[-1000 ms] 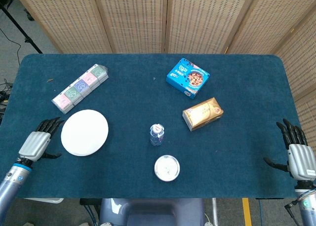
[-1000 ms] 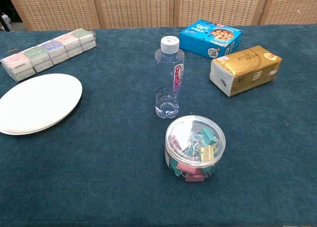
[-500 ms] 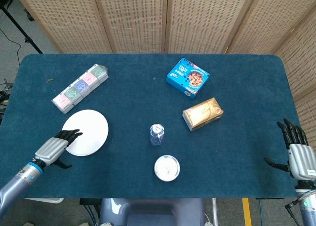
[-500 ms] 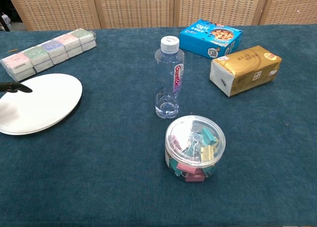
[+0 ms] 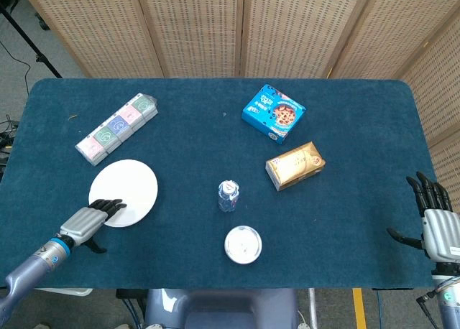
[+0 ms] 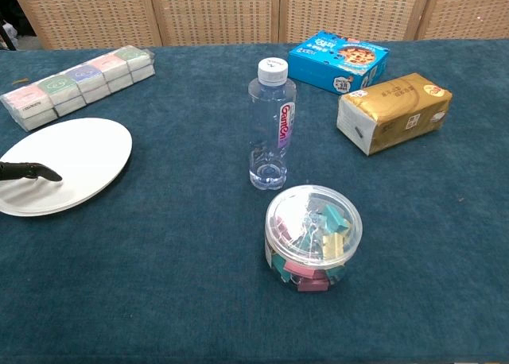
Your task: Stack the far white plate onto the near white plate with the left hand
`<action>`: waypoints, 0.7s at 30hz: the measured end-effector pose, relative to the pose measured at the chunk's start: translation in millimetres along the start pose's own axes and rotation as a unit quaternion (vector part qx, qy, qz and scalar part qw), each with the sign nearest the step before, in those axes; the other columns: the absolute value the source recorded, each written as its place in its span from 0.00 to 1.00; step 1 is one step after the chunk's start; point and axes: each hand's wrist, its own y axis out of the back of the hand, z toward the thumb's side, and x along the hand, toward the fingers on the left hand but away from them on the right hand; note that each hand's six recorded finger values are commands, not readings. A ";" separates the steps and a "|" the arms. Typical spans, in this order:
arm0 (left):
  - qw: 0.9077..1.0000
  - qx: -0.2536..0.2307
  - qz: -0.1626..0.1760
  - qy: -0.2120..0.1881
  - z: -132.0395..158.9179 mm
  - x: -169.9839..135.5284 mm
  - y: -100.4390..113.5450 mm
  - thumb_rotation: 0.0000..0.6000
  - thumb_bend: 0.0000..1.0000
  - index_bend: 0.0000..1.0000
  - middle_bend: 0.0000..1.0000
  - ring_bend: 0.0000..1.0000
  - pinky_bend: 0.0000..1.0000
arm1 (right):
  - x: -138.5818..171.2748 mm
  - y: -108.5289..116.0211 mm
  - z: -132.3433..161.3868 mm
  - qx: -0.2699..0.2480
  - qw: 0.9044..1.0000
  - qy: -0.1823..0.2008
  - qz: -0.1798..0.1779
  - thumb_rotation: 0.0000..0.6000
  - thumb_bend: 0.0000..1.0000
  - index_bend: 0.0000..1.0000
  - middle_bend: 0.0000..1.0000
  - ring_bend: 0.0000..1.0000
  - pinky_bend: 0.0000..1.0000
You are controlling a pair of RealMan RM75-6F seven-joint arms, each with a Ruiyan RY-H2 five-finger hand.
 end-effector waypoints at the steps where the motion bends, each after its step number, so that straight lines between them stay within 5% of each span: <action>1: 1.000 0.002 -0.001 0.001 -0.5 -1.4 -0.7 1.00 0.09 0.08 0.00 0.00 0.00 | 0.1 -0.1 0.1 0.000 1.000 0.000 0.000 1.00 0.00 0.00 0.00 0.00 0.00; 21: 1.000 -0.006 -0.014 0.025 -12.0 -16.2 -7.4 1.00 0.09 0.08 0.00 0.00 0.00 | 0.7 -0.1 1.2 0.000 1.000 0.001 0.001 1.00 0.00 0.00 0.00 0.00 0.00</action>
